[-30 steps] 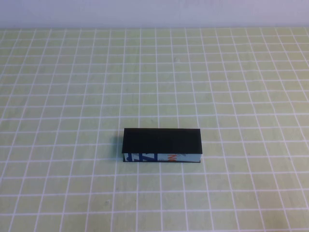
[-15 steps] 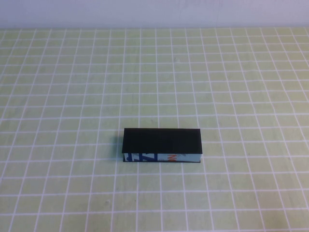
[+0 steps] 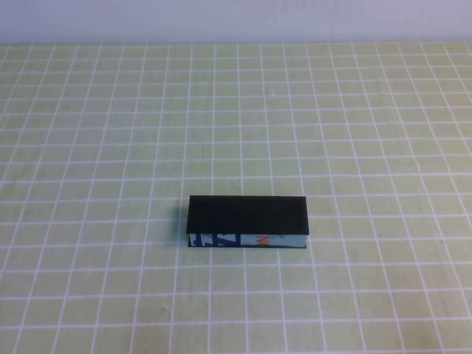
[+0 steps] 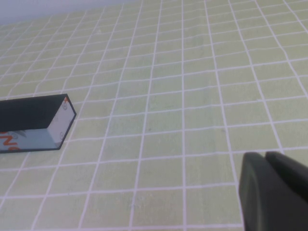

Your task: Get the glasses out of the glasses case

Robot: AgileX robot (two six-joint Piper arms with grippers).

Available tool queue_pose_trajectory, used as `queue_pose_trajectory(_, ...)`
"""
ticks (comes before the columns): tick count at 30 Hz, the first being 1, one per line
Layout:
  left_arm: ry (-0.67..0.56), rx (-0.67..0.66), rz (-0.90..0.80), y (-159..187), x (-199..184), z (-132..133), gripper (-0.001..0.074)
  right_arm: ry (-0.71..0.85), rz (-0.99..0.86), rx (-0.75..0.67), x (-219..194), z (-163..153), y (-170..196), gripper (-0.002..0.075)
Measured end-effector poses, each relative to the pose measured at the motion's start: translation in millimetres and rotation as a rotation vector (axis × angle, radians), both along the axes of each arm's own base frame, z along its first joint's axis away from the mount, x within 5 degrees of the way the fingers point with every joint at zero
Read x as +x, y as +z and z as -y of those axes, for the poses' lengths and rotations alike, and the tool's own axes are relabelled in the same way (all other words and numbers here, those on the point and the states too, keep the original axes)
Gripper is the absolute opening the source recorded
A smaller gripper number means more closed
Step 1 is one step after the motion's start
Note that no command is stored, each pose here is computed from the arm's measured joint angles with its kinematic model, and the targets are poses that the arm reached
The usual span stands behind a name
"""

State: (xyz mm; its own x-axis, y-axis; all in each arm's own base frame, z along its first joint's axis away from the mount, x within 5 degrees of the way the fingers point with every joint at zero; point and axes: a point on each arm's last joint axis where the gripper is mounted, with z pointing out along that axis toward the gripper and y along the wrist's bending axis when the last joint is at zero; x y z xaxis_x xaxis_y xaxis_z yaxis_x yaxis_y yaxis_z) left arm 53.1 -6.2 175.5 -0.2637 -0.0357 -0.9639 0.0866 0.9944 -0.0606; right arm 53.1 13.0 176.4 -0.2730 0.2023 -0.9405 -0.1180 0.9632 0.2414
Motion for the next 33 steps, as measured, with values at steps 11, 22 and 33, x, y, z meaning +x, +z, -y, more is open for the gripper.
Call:
queue_pose_trajectory(11,0.028,-0.591,0.145,20,2,6,-0.0004,0.000,0.000,0.000,0,0,0,-0.0018)
queue_pose_trajectory(22,-0.003,-0.622,0.070,25,2,11,-0.0004,0.000,0.000,0.000,0,0,0,-0.0018)
queue_pose_trajectory(33,-0.256,-0.321,-0.384,86,33,36,-0.0004,0.000,0.000,0.000,0,0,0,-0.0018)
